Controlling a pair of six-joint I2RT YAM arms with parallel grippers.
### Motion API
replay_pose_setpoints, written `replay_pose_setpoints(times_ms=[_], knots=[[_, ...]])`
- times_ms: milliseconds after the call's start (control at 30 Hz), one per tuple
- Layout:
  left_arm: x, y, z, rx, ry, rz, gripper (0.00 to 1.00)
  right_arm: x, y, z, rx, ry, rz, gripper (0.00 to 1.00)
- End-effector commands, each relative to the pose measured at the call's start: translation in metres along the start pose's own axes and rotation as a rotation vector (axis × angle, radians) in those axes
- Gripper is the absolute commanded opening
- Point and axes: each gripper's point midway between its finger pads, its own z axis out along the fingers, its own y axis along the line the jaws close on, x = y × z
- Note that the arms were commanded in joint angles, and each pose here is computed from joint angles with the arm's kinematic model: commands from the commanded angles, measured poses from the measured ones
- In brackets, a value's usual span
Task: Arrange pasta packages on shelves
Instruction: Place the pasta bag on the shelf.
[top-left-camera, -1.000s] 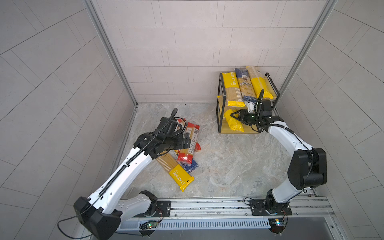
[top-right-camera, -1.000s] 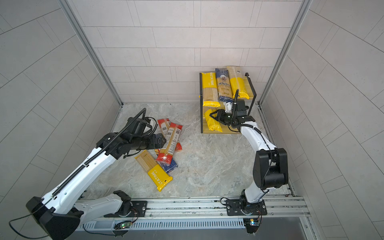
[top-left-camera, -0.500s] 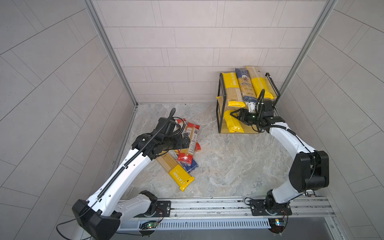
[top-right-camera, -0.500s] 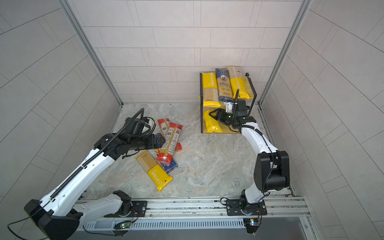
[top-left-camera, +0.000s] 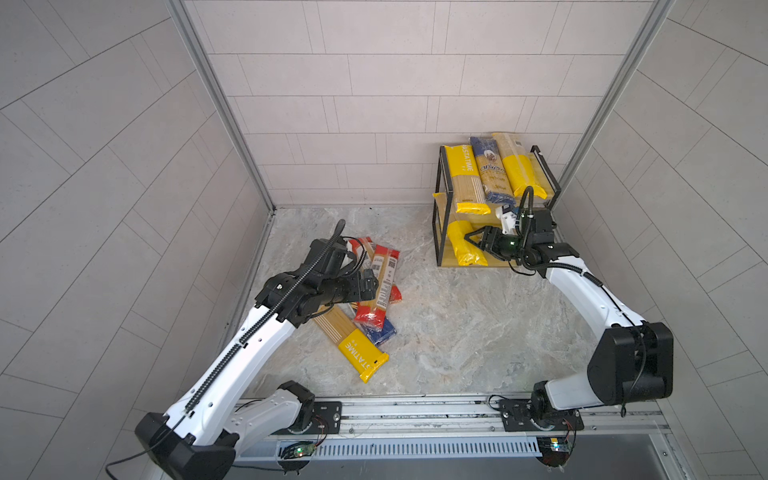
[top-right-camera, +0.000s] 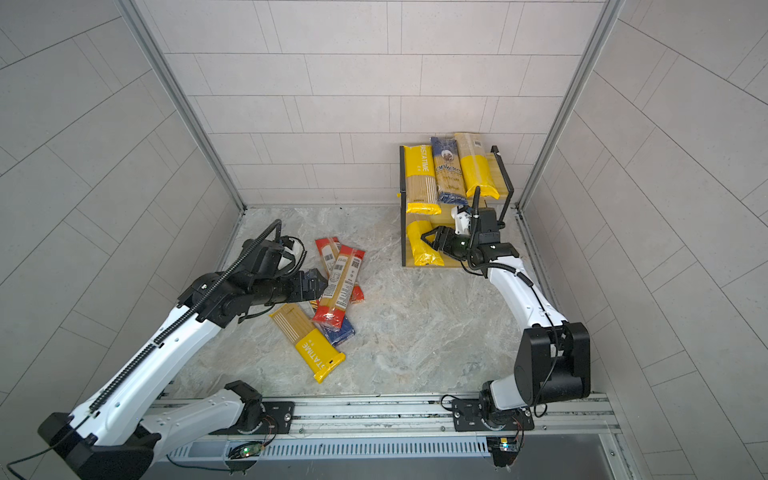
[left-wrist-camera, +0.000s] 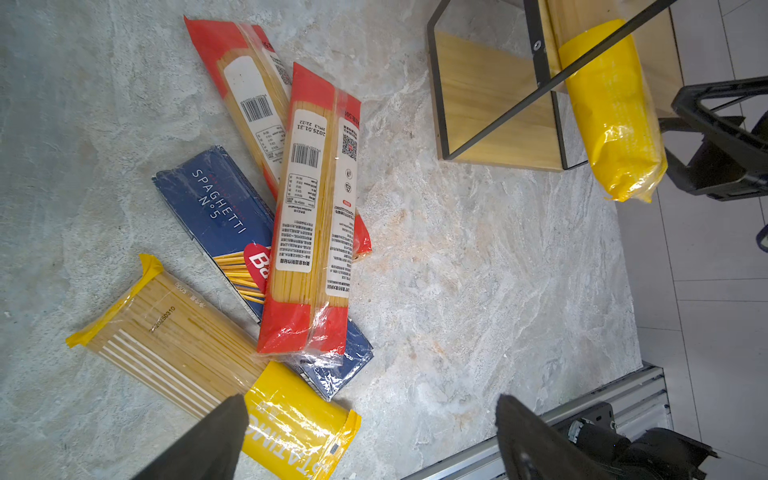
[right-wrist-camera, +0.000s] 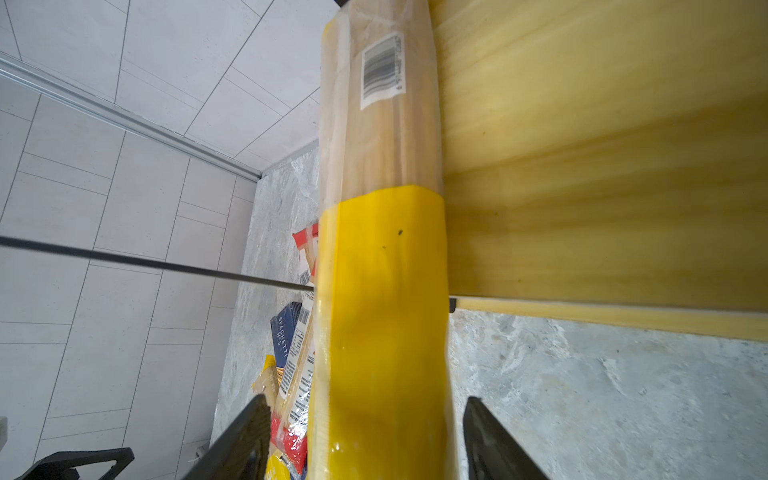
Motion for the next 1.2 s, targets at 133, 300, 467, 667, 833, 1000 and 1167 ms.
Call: replay_pose_setpoints(times_ms=[133,300,467,667,833,1000,1167], knots=[[0.007,0.005,-0.012,-0.004,-0.008,-0.007,0.99,0.012,-0.003,-0.01,0.02,-0.008,-0.01,0.69],[0.01,0.006,-0.015,0.002,-0.013,-0.018,0.99,0.02,-0.005,0.0,-0.045,-0.003,0.063,0.65],[0.012,0.008,-0.019,0.0,-0.017,-0.022,0.99,0.02,-0.001,0.007,-0.119,-0.025,0.117,0.54],[0.013,0.009,-0.026,0.001,-0.036,-0.03,0.99,0.01,0.008,0.011,-0.181,-0.048,0.157,0.48],[0.01,0.01,-0.032,0.0,-0.067,-0.033,0.99,0.005,0.015,0.013,-0.218,-0.046,0.182,0.49],[0.009,0.01,-0.031,-0.003,-0.064,-0.034,0.99,0.003,0.015,0.019,-0.241,-0.036,0.211,0.51],[0.008,0.009,-0.031,-0.003,-0.06,-0.031,0.99,0.0,0.015,0.024,-0.253,-0.032,0.229,0.54]])
